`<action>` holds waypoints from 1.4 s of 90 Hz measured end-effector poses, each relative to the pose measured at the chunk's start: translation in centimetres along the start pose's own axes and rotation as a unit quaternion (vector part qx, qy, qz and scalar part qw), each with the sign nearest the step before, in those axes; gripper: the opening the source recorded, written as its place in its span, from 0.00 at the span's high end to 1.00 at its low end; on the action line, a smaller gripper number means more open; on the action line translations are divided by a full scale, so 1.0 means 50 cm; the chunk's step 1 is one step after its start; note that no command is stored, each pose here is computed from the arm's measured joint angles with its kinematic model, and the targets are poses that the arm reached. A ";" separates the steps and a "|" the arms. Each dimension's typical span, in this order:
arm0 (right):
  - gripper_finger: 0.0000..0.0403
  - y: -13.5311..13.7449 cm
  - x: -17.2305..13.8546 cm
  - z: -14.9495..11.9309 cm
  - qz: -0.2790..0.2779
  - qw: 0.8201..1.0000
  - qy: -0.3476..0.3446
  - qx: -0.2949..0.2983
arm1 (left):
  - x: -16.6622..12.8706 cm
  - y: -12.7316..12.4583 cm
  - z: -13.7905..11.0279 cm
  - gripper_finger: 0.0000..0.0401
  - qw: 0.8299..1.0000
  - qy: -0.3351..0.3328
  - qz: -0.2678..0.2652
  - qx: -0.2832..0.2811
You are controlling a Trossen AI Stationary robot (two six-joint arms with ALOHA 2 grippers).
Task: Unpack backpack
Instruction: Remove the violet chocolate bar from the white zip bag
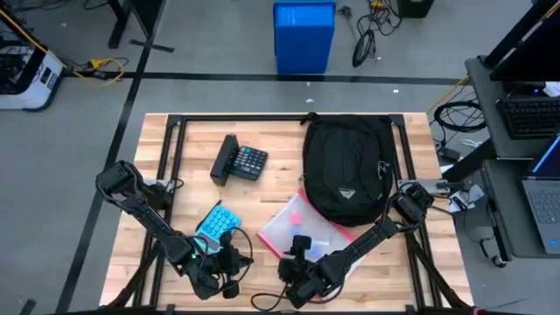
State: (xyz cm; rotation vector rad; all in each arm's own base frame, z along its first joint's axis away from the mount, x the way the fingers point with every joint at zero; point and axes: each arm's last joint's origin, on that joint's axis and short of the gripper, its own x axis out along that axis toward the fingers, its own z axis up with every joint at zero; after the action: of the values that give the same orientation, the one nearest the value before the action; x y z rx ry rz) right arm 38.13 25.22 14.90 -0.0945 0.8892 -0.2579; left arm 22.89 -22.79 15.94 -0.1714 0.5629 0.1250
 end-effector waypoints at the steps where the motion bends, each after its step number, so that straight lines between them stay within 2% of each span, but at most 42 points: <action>1: 0.49 0.001 0.000 0.001 0.002 1.000 -0.001 0.001 | 0.000 0.000 0.000 1.00 1.000 0.000 0.000 0.000; 15: 0.42 0.016 0.016 -0.004 0.014 1.000 -0.014 0.004 | 0.000 0.000 0.000 1.00 1.000 0.000 0.000 0.000; 29: 0.38 0.019 0.045 -0.024 -0.003 1.000 0.002 -0.010 | 0.000 0.000 0.000 1.00 1.000 0.000 0.000 0.000; 48: 0.40 0.005 0.053 -0.020 -0.025 1.000 0.003 -0.001 | 0.000 0.000 0.000 1.00 1.000 0.000 0.000 -0.001; 68: 0.44 -0.023 0.046 -0.039 -0.080 0.995 0.060 0.009 | 0.000 0.000 0.000 1.00 1.000 0.000 0.000 0.000; 81: 0.55 -0.026 0.044 -0.044 -0.088 0.994 0.069 0.018 | 0.000 0.000 0.000 1.00 1.000 0.000 0.000 0.001; 104: 0.96 -0.024 0.028 -0.039 -0.071 0.992 0.107 0.003 | 0.000 0.000 0.000 1.00 1.000 0.001 0.000 0.002; 126: 1.00 -0.025 -0.045 0.011 -0.097 0.987 0.131 -0.009 | 0.000 0.000 -0.001 1.00 1.000 0.001 0.001 0.005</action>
State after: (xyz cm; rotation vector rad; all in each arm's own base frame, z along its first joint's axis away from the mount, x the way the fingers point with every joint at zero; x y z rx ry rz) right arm 36.96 24.59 17.20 -0.1675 1.1465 -0.4516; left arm 22.87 -22.77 15.91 -0.1619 0.5658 0.1243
